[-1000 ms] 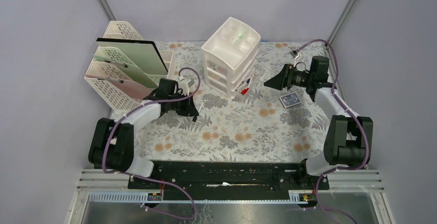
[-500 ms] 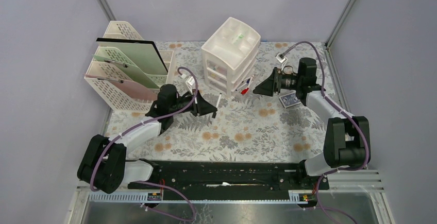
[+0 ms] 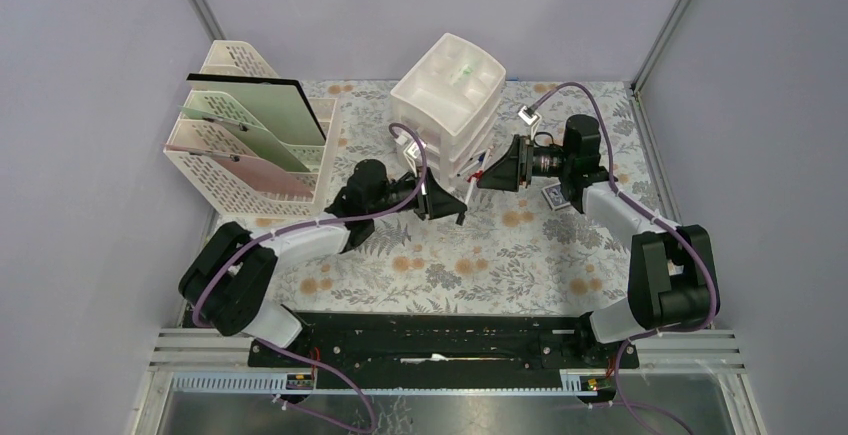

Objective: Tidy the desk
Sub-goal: Place the stationery in the drawer.

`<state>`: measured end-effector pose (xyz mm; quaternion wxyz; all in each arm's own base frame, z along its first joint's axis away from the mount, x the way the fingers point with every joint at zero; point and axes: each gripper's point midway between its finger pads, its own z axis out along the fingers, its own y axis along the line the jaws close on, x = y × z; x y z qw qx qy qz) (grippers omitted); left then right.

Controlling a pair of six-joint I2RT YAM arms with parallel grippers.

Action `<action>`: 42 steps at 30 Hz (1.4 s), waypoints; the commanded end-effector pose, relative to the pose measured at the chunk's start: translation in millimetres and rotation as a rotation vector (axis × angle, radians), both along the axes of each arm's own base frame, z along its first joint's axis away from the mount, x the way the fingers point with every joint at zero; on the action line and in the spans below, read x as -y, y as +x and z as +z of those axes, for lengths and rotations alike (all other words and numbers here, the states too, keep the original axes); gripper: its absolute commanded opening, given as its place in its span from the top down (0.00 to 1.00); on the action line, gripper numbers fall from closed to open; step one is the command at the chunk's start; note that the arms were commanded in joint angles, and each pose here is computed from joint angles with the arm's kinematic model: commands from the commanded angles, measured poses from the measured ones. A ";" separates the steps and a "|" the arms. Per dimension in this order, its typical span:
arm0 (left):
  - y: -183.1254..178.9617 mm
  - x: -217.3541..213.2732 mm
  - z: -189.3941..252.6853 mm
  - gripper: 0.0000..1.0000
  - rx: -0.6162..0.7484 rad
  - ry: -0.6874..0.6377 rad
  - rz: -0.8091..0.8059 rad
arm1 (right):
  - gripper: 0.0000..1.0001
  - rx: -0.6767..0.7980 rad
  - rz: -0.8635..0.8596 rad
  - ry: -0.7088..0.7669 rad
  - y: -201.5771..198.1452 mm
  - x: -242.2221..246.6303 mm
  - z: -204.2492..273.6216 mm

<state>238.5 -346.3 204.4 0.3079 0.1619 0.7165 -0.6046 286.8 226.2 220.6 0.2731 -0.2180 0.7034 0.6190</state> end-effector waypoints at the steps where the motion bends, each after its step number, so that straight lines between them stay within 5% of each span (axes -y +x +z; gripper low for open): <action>1: 10.0 18.3 31.9 1.00 0.064 -0.093 0.022 | 0.00 0.077 0.014 0.041 -6.4 -5.1 25.2; 12: 10.5 26.8 32.8 1.00 0.045 -0.119 0.046 | 0.18 0.031 -0.003 0.037 -4.3 -13.2 20.4; 33: 12.9 28.2 34.2 1.00 0.042 -0.123 0.060 | 1.00 0.044 0.053 0.028 -9.5 -25.3 22.3; 38: 14.2 20.2 32.1 0.81 0.065 -0.066 0.095 | 1.00 0.035 0.019 0.000 -2.4 -23.8 17.1; 39: 15.2 17.6 32.6 0.66 0.076 -0.052 0.108 | 1.00 0.034 0.008 -0.004 0.1 -22.7 16.7; 40: 15.8 14.6 33.2 0.10 0.087 -0.036 0.121 | 1.00 0.033 0.000 -0.008 2.2 -21.9 15.8; 42: 17.8 7.3 34.5 0.01 0.111 -0.004 0.147 | 1.00 0.026 -0.019 -0.012 6.8 -19.6 14.5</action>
